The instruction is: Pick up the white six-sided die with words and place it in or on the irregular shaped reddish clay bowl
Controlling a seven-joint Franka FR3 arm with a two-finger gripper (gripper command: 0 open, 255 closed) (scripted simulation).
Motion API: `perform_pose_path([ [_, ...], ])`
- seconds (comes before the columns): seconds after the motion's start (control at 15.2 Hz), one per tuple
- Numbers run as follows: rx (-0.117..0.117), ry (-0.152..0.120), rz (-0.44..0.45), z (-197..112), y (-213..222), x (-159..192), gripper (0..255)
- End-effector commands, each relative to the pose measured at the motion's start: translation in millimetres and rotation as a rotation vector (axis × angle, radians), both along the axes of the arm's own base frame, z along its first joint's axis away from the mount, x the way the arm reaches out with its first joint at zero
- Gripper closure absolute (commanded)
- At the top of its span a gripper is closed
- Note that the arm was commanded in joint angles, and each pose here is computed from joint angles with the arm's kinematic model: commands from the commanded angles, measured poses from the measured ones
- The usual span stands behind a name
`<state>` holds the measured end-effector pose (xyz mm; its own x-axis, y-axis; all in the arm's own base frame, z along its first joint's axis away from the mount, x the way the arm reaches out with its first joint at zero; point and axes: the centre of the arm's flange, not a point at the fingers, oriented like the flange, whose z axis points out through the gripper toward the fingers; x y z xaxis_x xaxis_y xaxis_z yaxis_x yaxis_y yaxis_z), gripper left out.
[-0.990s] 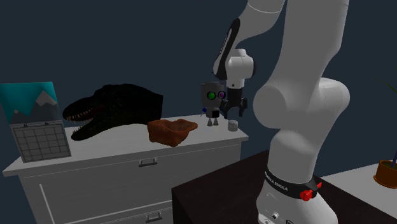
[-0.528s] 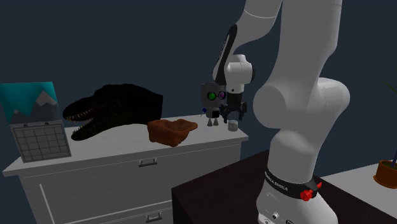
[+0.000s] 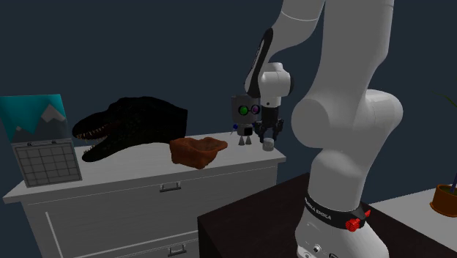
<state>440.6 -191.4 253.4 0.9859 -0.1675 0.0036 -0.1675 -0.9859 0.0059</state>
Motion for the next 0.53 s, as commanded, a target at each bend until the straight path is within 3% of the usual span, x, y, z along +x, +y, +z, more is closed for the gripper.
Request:
perform_pose_path([
  [0.0,0.0,0.002,0.001,-1.3,0.5,-0.1,255],
  [0.46,0.0,0.002,0.001,3.9,0.4,-0.3,255],
])
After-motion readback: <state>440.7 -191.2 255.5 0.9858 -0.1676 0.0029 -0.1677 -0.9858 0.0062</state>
